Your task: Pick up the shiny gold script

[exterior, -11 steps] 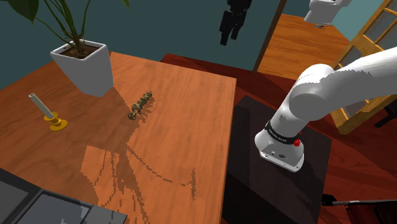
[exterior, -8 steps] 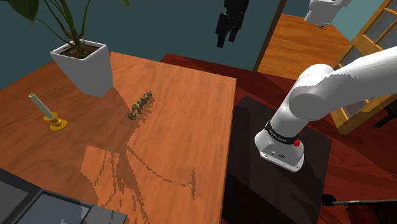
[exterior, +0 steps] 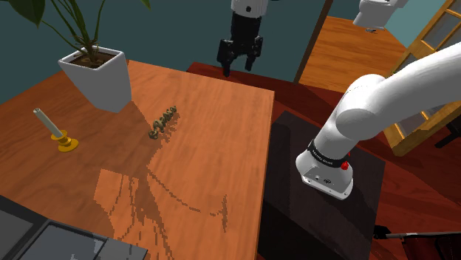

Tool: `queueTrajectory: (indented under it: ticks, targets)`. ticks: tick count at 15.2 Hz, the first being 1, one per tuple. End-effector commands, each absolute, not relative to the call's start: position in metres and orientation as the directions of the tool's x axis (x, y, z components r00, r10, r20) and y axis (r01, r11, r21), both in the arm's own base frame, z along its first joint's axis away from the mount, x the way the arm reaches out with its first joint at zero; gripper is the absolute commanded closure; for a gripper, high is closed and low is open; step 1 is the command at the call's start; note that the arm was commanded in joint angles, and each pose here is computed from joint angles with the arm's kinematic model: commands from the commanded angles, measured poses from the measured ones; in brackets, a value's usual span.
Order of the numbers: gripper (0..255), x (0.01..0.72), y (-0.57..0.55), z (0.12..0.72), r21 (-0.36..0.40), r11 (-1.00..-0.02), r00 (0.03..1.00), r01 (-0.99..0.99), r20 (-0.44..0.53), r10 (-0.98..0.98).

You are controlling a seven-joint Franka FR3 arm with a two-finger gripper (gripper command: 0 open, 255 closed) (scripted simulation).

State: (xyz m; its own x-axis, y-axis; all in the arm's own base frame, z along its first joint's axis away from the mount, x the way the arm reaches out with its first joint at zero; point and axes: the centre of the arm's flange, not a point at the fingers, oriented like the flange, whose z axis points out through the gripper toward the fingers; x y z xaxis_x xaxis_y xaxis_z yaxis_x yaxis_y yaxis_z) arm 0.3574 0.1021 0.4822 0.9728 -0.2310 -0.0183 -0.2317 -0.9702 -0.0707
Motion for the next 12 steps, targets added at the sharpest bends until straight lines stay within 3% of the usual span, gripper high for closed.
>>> queueTrajectory:
  ticks: [1,12]
  targets:
    - [0,0.365,0.123,0.472,-0.068,-0.950,0.952,-0.305,-0.021,-0.304]
    - [0,0.444,0.224,0.401,-0.042,-0.768,0.769,-0.640,-0.037,-0.639]
